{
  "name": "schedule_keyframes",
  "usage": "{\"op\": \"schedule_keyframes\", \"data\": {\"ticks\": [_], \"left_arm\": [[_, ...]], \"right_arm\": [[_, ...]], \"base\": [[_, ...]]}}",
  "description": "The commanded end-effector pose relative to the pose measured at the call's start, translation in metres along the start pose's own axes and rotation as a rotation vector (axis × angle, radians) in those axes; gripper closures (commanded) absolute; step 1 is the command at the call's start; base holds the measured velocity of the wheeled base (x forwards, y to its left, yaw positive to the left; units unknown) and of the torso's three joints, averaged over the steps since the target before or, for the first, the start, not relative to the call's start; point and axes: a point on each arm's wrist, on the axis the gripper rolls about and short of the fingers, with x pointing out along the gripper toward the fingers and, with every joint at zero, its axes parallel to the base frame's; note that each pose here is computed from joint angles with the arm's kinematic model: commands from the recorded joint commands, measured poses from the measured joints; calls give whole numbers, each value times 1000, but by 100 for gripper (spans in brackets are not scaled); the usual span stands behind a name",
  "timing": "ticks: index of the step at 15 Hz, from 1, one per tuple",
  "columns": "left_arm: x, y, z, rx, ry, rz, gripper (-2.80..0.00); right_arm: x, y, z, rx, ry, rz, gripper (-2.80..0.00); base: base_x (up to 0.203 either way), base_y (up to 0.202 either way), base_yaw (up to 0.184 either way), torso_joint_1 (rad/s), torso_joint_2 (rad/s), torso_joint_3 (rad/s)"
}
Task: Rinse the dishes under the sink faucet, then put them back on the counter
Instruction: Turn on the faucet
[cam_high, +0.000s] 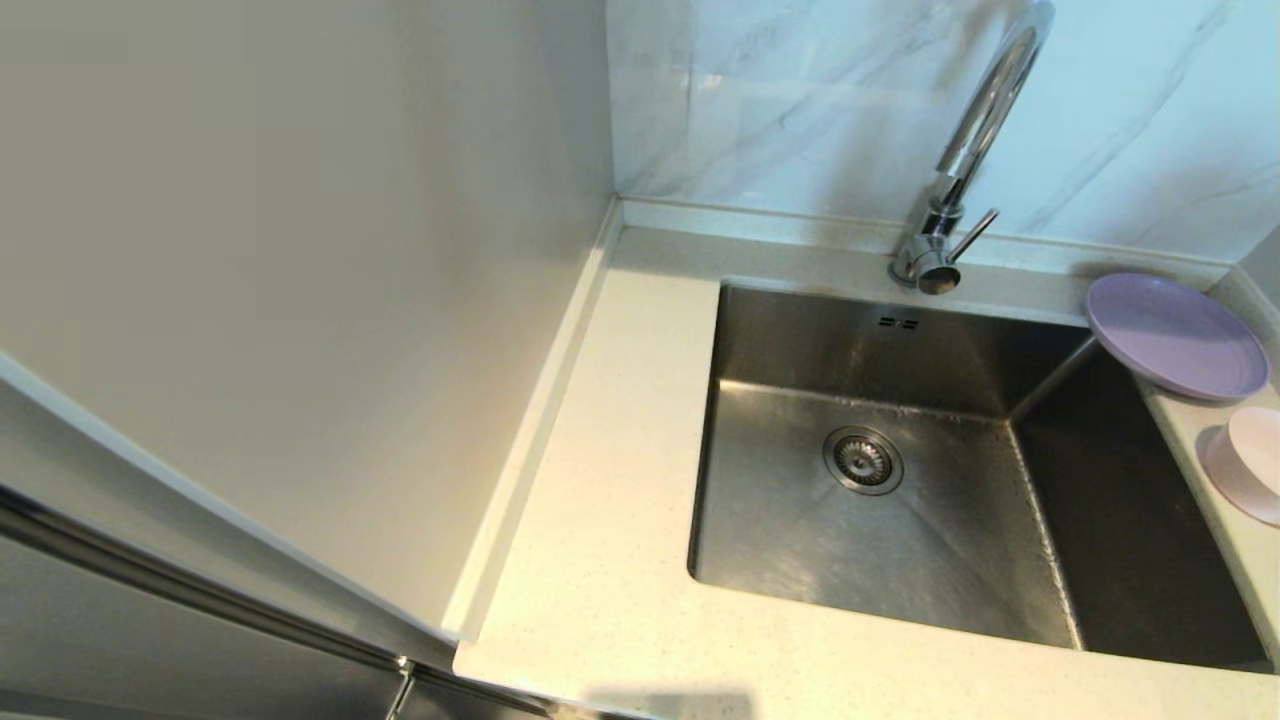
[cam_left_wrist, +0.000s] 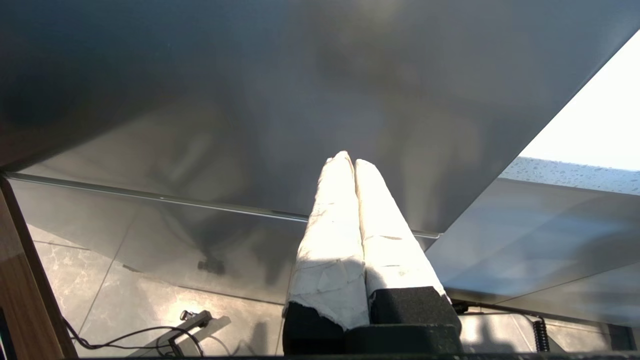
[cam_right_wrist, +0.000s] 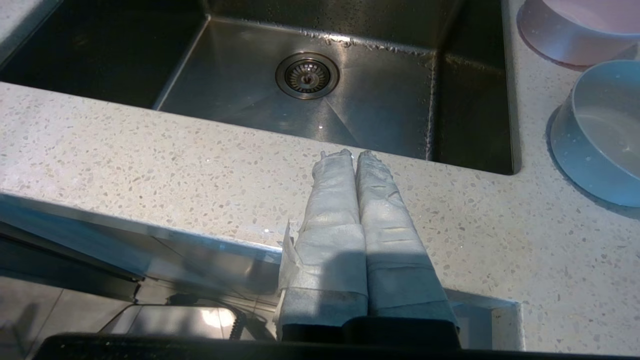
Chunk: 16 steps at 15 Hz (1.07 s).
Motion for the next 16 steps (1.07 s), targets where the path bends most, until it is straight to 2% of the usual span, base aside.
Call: {"op": "schedule_keyframes", "data": {"ticks": [1, 4, 8, 11, 13, 16], "left_arm": [[0, 0, 0, 0, 0, 1, 0], [0, 0, 0, 0, 0, 1, 0], [0, 0, 0, 0, 0, -1, 0], [0, 0, 0, 0, 0, 1, 0], [0, 0, 0, 0, 0, 1, 0], [0, 0, 0, 0, 0, 1, 0]], "right_arm": [[1, 0, -3, 1, 13, -1, 0], [-3, 0, 5, -5, 16, -2, 0], [-13, 1, 39, -3, 53, 1, 0], [-17, 2, 79, 0, 71, -5, 0], [-15, 4, 110, 6, 138, -29, 0], [2, 6, 173, 45, 239, -75, 0]], "base": [[0, 0, 0, 0, 0, 0], [0, 0, 0, 0, 0, 0], [0, 0, 0, 0, 0, 0], [0, 0, 0, 0, 0, 0], [0, 0, 0, 0, 0, 0], [0, 0, 0, 0, 0, 0]]}}
